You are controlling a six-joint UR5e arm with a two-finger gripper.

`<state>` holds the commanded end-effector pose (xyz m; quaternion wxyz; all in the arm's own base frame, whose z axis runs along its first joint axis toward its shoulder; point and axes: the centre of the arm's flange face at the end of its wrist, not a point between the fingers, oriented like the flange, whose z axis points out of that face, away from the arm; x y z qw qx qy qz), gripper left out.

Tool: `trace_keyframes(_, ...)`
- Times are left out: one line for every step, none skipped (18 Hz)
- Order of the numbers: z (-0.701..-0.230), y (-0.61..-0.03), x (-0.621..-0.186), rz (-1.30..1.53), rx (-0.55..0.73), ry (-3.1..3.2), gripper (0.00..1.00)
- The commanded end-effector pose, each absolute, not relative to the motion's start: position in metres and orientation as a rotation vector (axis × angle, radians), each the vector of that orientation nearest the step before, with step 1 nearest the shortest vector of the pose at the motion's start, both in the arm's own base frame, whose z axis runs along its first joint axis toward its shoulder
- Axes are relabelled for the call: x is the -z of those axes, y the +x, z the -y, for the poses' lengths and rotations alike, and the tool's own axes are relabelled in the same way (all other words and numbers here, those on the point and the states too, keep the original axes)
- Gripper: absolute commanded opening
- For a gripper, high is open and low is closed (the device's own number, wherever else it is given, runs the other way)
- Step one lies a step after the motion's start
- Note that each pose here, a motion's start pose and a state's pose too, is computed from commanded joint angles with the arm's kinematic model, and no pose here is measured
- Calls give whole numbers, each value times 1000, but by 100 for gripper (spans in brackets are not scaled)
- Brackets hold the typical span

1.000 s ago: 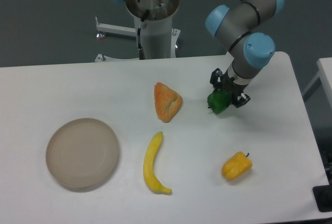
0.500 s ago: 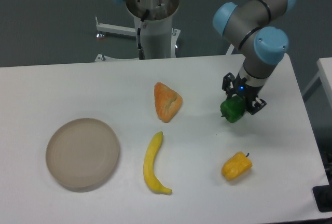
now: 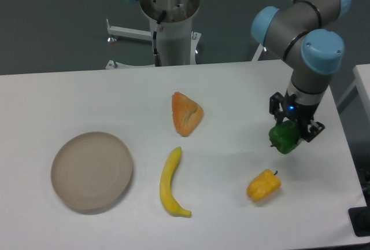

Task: Pick up the green pepper from the table
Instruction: 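Lift the green pepper off the table and carry it toward the yellow pepper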

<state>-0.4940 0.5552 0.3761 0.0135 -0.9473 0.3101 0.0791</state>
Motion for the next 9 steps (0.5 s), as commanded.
trace_keyframes(-555,-495,-374,-967,-245,-2956,34)
trace_keyframes(-556,-495,-373,-967,-245,-2956,34)
trace_keyframes(-556,-494,-373,-970,-245,-2955,34)
trace_keyframes(-556,-496,-371,-967,-245,-2956,34)
trace_keyframes(-558,-496,-371,-969,-247,-2955,34)
trace_keyframes(-558,-496,-370,-969,-247,-2955,34)
trace_keyframes(-557,-497,-370,-967,-247,-2956,34)
trace_keyframes(-557,-497,-370,-967,-247,-2956,34)
trace_keyframes(-557,-497,-370,-967,-247,-2956,34)
